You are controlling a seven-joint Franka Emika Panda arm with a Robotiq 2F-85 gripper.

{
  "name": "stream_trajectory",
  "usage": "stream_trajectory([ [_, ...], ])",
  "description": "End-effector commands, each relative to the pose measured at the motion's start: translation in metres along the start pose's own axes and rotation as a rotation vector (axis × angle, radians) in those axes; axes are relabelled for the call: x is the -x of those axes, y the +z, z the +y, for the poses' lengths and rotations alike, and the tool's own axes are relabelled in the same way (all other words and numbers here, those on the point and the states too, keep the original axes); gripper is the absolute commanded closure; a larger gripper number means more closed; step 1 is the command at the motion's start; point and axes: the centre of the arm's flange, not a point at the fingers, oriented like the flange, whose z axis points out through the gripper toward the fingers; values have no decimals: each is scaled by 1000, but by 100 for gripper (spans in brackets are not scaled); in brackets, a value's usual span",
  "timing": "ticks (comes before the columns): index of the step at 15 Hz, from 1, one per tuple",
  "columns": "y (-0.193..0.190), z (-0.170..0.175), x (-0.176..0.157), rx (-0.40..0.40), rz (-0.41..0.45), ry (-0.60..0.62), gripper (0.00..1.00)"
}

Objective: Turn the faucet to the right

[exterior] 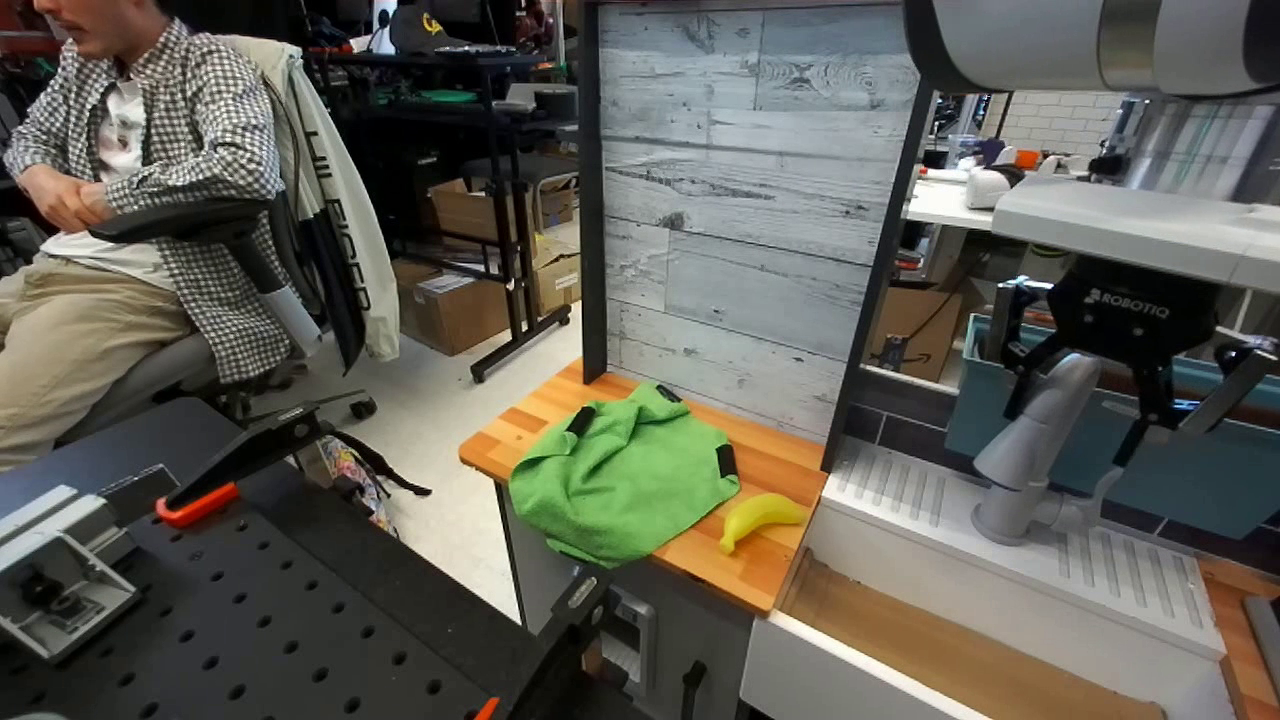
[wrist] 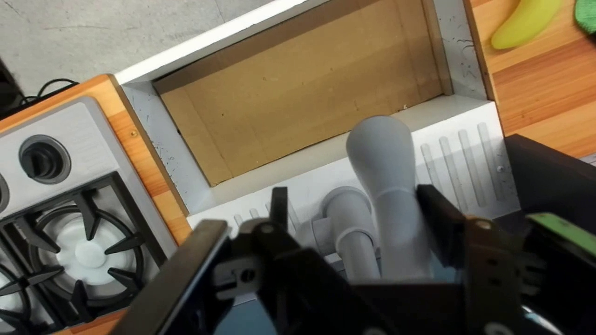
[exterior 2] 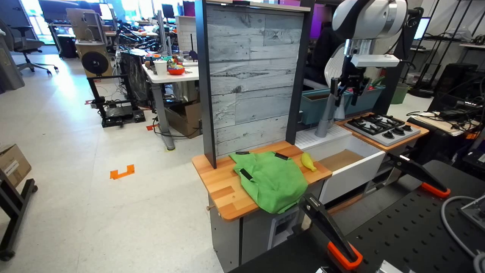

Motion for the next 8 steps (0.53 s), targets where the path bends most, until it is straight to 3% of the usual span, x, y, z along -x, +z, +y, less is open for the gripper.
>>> stream_trajectory([
  [1,2,7,-4,15,28,-23,1],
  [8,-6,4,4,-17,50,-29,0],
])
